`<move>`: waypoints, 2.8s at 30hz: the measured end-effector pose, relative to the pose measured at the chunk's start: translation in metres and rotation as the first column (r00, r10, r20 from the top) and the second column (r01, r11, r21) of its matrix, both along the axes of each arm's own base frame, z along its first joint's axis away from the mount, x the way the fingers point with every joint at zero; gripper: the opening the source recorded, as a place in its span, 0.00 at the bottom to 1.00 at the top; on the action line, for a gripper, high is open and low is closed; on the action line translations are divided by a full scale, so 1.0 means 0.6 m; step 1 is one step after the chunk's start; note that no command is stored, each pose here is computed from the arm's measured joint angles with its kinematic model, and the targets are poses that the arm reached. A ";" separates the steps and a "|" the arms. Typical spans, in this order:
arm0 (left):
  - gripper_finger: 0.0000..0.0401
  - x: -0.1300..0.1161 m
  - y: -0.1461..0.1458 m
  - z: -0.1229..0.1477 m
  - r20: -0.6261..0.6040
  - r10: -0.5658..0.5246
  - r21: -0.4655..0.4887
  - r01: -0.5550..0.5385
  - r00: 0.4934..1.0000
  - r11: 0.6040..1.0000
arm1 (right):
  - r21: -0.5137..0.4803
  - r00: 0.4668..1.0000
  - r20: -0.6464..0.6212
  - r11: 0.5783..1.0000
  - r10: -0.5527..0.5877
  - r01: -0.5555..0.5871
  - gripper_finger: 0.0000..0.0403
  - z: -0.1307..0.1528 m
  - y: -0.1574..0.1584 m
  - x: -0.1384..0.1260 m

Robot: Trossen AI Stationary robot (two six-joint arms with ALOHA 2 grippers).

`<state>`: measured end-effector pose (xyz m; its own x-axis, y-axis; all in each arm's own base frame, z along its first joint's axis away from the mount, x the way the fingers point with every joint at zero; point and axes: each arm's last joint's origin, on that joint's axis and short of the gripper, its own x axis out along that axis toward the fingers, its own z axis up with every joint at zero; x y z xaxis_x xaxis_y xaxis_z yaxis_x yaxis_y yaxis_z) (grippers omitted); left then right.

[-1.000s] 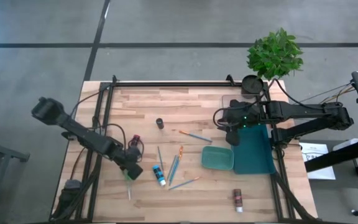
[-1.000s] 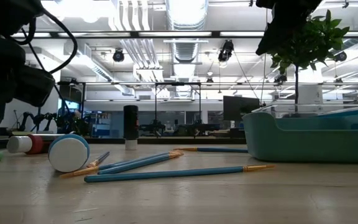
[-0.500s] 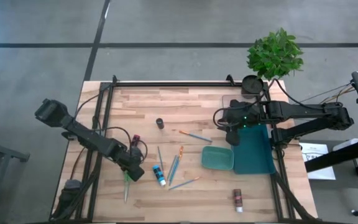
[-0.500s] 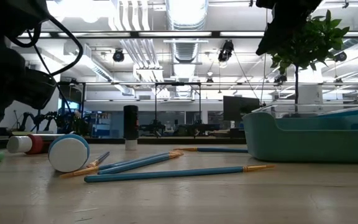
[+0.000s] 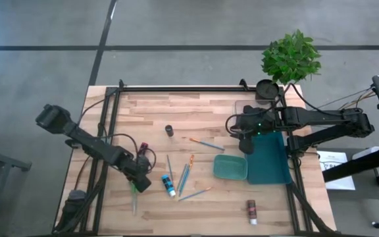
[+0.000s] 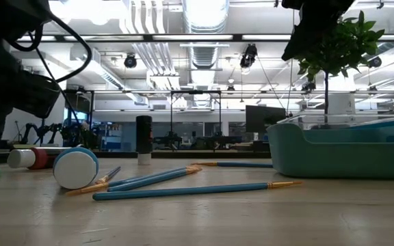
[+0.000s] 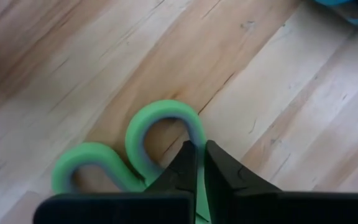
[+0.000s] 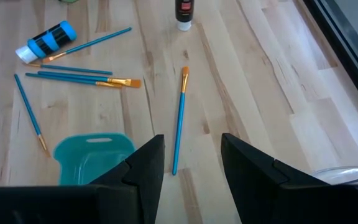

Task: Pick & Place Paint Supplies
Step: Put the green scissors into the transparent bin

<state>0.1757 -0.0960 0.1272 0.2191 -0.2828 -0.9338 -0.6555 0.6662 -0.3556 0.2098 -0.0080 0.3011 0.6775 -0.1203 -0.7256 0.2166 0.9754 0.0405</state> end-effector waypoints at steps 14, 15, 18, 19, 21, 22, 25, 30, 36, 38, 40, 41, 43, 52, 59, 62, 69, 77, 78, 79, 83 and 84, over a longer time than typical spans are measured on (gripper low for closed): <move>0.00 0.009 -0.004 0.039 0.229 -0.066 -0.040 0.078 0.971 0.996 | -0.005 1.000 -0.001 1.000 0.007 -0.007 0.39 0.000 0.000 0.000; 0.00 0.009 -0.003 0.040 0.231 -0.069 -0.038 0.080 0.970 0.996 | -0.005 1.000 -0.001 1.000 0.008 -0.008 0.39 0.000 0.000 0.000; 0.00 0.008 -0.003 0.041 0.236 -0.082 -0.032 0.092 0.968 0.995 | -0.004 1.000 0.000 1.000 0.008 -0.008 0.39 0.000 0.000 0.000; 0.00 0.008 -0.003 0.040 0.234 -0.087 -0.031 0.097 0.968 0.995 | -0.003 1.000 0.000 1.000 0.008 -0.008 0.39 0.000 0.000 0.000; 0.00 0.008 -0.004 0.040 0.229 -0.086 -0.040 0.098 0.970 0.994 | -0.003 1.000 0.000 1.000 0.008 -0.008 0.39 0.000 0.000 0.000; 0.00 0.007 -0.004 0.040 0.217 -0.077 -0.052 0.090 0.973 0.995 | -0.002 1.000 0.000 1.000 0.008 -0.008 0.39 0.000 0.000 0.000; 0.00 0.003 -0.004 0.038 0.171 -0.064 -0.087 0.080 0.983 0.993 | -0.002 1.000 0.000 1.000 0.007 -0.007 0.39 0.000 0.000 0.000; 0.00 -0.012 0.002 0.031 0.040 -0.061 -0.094 0.064 0.997 0.993 | -0.002 1.000 0.000 1.000 0.007 -0.007 0.39 0.000 0.000 0.000; 0.03 -0.024 0.008 0.025 -0.055 -0.026 -0.063 0.023 0.998 0.998 | -0.003 1.000 0.000 1.000 0.008 -0.008 0.39 0.000 0.000 0.000; 0.07 -0.024 0.008 0.026 -0.054 -0.023 -0.064 0.019 0.998 0.998 | -0.002 1.000 0.000 1.000 0.008 -0.008 0.39 0.000 0.000 0.000; 0.12 -0.024 0.008 0.025 -0.051 -0.021 -0.060 0.018 0.998 0.998 | -0.002 1.000 0.000 1.000 0.008 -0.008 0.39 0.000 0.000 0.000; 0.14 -0.024 0.008 0.025 -0.050 -0.021 -0.058 0.018 0.999 0.998 | -0.002 1.000 0.000 1.000 0.007 -0.007 0.39 0.000 0.000 0.000; 0.19 -0.023 0.009 0.025 -0.045 -0.018 -0.048 0.016 0.999 0.999 | -0.001 1.000 0.000 1.000 0.006 -0.006 0.39 0.000 0.000 0.000; 0.29 -0.021 0.011 0.023 -0.028 0.016 0.003 -0.015 0.999 1.000 | -0.001 1.000 0.000 1.000 0.006 -0.006 0.39 0.000 0.000 0.000; 0.29 -0.013 0.006 0.005 -0.071 0.035 0.024 -0.034 0.997 0.999 | -0.003 1.000 -0.003 1.000 0.008 -0.008 0.39 0.000 0.000 -0.001; 0.29 -0.006 0.003 0.000 -0.092 0.035 0.031 -0.032 0.995 0.999 | -0.003 1.000 -0.003 1.000 0.008 -0.008 0.39 0.000 0.000 -0.001; 0.29 0.009 -0.006 -0.010 -0.143 0.063 0.044 -0.057 0.988 0.997 | -0.001 1.000 -0.004 1.000 0.006 -0.006 0.39 0.000 0.000 -0.001; 0.29 0.011 -0.007 -0.014 -0.172 0.077 0.061 -0.068 0.982 0.996 | 0.003 1.000 -0.006 1.000 0.010 -0.010 0.39 0.000 0.001 -0.001; 0.29 0.011 -0.006 -0.014 -0.175 0.082 0.063 -0.072 0.981 0.995 | 0.003 1.000 -0.006 1.000 0.010 -0.010 0.39 -0.001 0.001 -0.001; 0.29 0.011 -0.006 -0.014 -0.175 0.084 0.065 -0.074 0.981 0.995 | 0.003 1.000 -0.006 1.000 0.010 -0.010 0.39 0.000 0.001 -0.001; 0.24 0.010 -0.005 -0.015 -0.177 0.088 0.078 -0.075 0.980 0.994 | 0.001 1.000 -0.006 1.000 0.012 -0.012 0.39 0.000 0.001 -0.001; 0.21 0.009 -0.005 -0.015 -0.179 0.089 0.082 -0.075 0.980 0.994 | 0.001 1.000 -0.007 1.000 0.012 -0.012 0.39 -0.001 0.001 -0.001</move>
